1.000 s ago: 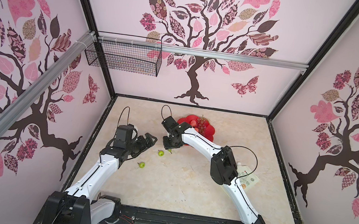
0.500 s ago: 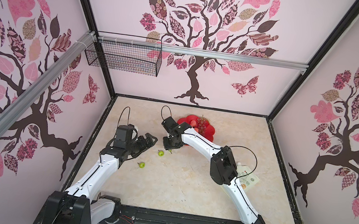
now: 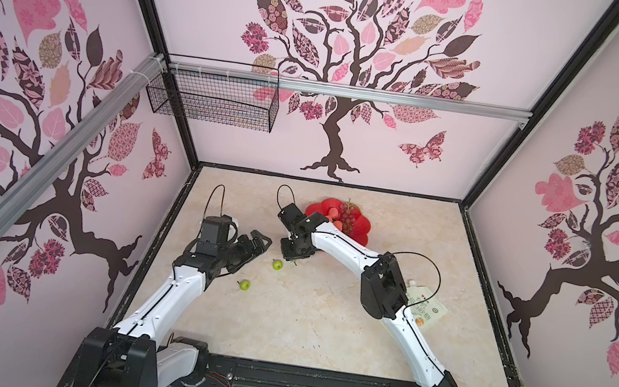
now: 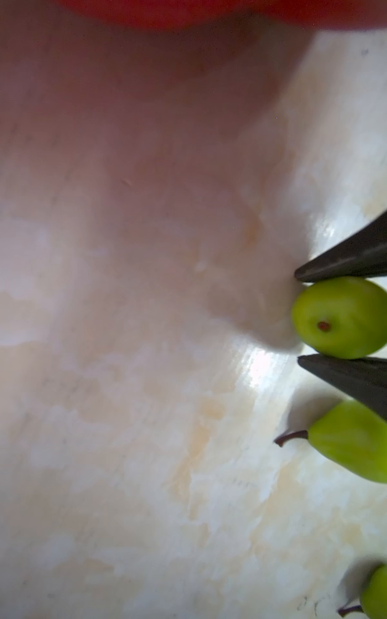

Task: Place and organize the fake fruits in the fruit bowl
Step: 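Lower the right gripper and close it on a round green pear, then lift the pear and carry it over the red bowl with the right gripper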

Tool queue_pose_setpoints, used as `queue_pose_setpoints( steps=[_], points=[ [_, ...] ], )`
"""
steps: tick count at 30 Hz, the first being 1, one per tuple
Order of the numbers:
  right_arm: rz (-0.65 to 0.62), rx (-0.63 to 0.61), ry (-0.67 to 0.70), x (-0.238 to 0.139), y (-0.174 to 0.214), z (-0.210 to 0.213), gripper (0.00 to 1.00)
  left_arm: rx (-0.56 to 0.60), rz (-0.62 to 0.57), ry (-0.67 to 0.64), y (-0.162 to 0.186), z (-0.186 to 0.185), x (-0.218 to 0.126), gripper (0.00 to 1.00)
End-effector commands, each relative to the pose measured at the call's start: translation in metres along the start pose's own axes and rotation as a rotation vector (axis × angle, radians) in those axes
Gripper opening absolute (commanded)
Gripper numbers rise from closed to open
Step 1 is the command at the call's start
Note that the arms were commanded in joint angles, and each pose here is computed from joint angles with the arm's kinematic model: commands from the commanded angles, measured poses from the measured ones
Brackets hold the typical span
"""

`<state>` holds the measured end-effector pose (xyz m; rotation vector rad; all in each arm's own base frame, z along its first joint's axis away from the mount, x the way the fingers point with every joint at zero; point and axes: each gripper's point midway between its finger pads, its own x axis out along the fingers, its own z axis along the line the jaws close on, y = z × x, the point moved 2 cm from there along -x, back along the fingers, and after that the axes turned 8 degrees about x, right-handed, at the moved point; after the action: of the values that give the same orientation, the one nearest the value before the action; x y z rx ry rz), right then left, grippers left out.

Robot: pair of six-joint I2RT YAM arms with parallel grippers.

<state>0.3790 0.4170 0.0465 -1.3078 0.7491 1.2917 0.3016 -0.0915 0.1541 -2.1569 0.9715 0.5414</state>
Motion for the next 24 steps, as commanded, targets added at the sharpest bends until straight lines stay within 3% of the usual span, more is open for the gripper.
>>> queue_pose_setpoints(
  steps=[1, 13, 24],
  points=[
    [0.01, -0.014, 0.011, -0.004, 0.0, 0.0, 0.36, 0.019, 0.005, 0.004, 0.004, 0.003, -0.001, 0.98],
    [-0.115, 0.039, -0.098, -0.1, -0.031, 0.001, 0.36, 0.165, -0.02, 0.047, -0.021, -0.041, -0.01, 0.98],
    [-0.139, 0.105, -0.048, -0.119, -0.037, -0.058, 0.36, 0.279, 0.007, 0.082, -0.021, -0.084, 0.01, 0.98]
  ],
)
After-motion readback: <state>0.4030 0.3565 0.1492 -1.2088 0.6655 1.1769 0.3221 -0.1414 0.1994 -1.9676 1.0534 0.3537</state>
